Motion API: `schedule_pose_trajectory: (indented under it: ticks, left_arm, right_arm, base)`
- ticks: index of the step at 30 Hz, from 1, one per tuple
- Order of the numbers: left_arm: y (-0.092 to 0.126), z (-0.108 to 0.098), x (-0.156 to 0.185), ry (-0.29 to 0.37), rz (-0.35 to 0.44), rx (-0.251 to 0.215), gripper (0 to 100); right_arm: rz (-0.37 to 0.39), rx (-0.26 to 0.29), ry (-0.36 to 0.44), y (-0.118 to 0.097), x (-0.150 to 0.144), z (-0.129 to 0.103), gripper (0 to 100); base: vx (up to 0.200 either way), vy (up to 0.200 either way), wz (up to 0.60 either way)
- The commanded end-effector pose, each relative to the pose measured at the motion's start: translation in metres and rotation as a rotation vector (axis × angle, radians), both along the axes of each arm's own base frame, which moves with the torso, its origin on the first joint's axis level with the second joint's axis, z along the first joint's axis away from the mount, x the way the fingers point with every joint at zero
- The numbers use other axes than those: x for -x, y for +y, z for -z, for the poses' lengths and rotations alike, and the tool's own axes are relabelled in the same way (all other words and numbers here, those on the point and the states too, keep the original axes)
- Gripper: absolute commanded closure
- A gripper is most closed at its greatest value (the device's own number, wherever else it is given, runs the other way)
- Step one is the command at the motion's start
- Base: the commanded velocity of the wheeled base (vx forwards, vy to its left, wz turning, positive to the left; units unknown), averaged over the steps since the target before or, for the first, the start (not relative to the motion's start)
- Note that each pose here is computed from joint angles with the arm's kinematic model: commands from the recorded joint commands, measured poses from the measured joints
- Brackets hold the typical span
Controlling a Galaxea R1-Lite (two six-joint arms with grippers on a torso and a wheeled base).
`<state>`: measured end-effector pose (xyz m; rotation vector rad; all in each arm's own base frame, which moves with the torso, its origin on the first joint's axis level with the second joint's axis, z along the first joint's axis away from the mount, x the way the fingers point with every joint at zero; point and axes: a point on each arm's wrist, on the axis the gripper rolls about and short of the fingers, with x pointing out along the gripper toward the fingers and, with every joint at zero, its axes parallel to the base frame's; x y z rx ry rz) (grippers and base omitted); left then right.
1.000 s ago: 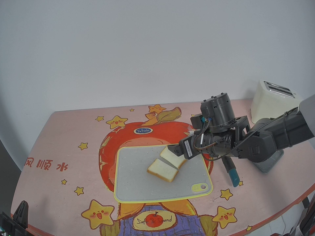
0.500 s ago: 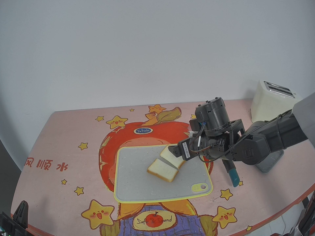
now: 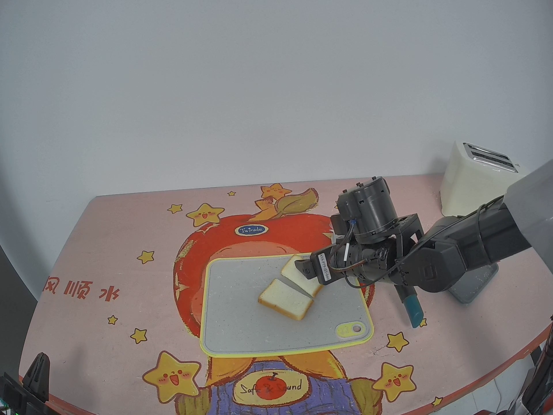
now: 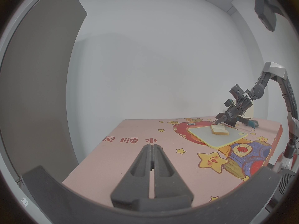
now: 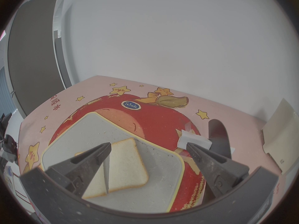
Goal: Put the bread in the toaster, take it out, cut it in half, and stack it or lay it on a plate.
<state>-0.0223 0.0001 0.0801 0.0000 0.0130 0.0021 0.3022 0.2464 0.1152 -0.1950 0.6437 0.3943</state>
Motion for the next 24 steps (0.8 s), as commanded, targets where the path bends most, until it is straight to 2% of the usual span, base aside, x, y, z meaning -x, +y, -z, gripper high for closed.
schedule_pose_trajectory:
  ticks: [1, 22, 23, 24]
  left_arm:
    - [0.0000, 0.0045, -0.0013, 0.018, -0.001, 0.000, 100]
    - [0.0000, 0.0045, -0.0013, 0.018, -0.001, 0.001, 100]
    - [0.0000, 0.0045, -0.0013, 0.018, -0.001, 0.000, 100]
    - [0.0000, 0.0045, -0.0013, 0.018, -0.001, 0.000, 100]
  right_arm:
    - [0.002, 0.012, 0.009, 0.0028, -0.0017, 0.0073, 0]
    - [-0.004, 0.020, 0.012, 0.0061, 0.0016, 0.0096, 0]
    - [-0.005, 0.020, 0.011, 0.0063, 0.0014, 0.0093, 100]
    - [-0.005, 0.020, 0.012, 0.0063, 0.0022, 0.0094, 100]
  base:
    - [0.000, 0.000, 0.00]
    - [0.000, 0.000, 0.00]
    - [0.000, 0.000, 0.00]
    - [0.000, 0.000, 0.00]
